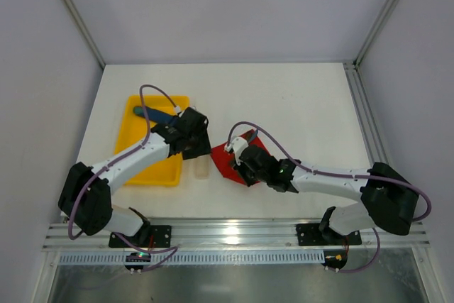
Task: Place the utensils on the paper napkin and roll it up
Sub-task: Roll the napkin at the center of the board.
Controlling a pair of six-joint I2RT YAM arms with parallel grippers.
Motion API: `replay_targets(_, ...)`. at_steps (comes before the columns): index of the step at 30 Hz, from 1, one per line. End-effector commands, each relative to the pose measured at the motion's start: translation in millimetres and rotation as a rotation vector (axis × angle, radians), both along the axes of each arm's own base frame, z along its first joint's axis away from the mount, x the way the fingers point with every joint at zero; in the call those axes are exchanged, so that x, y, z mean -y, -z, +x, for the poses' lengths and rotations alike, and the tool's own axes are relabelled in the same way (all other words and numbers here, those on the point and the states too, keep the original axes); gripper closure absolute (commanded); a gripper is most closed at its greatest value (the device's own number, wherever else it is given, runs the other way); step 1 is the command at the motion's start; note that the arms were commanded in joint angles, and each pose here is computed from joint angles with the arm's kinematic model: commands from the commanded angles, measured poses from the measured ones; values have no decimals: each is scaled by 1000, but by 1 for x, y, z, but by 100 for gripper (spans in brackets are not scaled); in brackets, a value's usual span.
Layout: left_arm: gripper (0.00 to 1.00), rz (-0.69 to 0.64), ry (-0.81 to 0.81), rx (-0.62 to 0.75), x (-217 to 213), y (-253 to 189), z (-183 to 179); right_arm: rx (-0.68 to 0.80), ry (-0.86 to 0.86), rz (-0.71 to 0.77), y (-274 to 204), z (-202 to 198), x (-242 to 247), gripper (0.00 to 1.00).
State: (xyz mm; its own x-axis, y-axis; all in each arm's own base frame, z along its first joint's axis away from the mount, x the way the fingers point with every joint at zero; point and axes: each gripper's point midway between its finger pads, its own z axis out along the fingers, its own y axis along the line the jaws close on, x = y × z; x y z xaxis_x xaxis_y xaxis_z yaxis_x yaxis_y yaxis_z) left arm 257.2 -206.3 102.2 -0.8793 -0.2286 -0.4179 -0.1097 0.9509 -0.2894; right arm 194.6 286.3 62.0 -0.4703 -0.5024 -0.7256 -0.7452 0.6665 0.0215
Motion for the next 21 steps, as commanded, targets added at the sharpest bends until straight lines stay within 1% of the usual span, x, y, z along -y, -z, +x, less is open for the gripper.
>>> replay_targets(1, 46, -14, -15, 23, 6, 1, 5, 33, -21, 119, -31, 13, -17, 96)
replay_targets(7, 45, -23, 16, 16, 19, 5, 3, 21, -1, 121, -26, 23, -14, 96)
replay_targets(14, 46, -6, 29, 7, 26, 10, 1, 42, 63, 175, -36, 44, -10, 96)
replay_targets(21, 46, -4, 46, 17, 33, 6, 0, 50, 121, 188, -38, 59, -2, 96)
